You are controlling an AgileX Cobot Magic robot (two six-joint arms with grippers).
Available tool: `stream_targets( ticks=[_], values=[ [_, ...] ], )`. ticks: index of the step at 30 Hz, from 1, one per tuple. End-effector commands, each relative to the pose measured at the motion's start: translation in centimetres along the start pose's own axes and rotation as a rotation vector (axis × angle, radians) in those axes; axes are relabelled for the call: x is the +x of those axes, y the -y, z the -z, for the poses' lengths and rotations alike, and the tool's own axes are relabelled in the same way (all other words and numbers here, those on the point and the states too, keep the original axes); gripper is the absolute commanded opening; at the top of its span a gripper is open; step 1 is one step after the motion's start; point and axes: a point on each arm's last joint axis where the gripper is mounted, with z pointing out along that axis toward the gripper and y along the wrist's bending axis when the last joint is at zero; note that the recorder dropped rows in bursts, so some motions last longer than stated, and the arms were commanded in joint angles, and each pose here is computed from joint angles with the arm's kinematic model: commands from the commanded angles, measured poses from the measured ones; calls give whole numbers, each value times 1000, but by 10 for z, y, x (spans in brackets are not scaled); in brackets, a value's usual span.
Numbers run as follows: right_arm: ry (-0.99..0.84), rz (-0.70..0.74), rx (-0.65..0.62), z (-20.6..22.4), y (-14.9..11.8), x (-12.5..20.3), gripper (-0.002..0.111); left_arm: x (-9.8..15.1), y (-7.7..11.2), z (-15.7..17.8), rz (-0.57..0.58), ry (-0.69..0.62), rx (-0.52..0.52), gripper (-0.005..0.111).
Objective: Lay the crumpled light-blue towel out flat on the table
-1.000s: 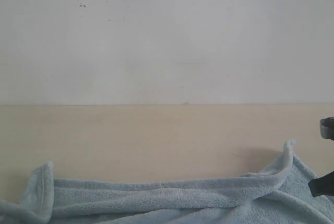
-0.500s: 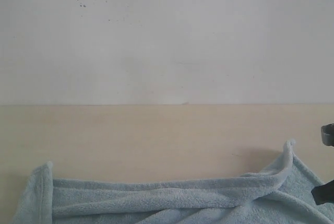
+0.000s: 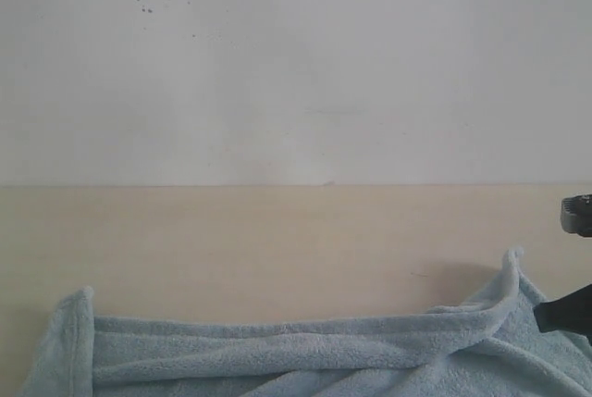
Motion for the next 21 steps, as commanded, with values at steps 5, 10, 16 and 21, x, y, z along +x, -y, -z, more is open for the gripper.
stream_targets(
  ticks=[5,10,16,21],
  values=[
    [18,9,-17,2,-2,-2,0,-24,50,-37,-326,26,-183,46],
    [18,6,-18,2,-2,-2,0,-23,66,-73,-504,1,-381,45],
    [13,-9,-24,2,-3,-1,0,-6,70,-124,-499,-217,-301,24],
    [26,-21,-33,2,-3,-2,0,-22,59,-146,-412,-244,-292,29]
  ],
)
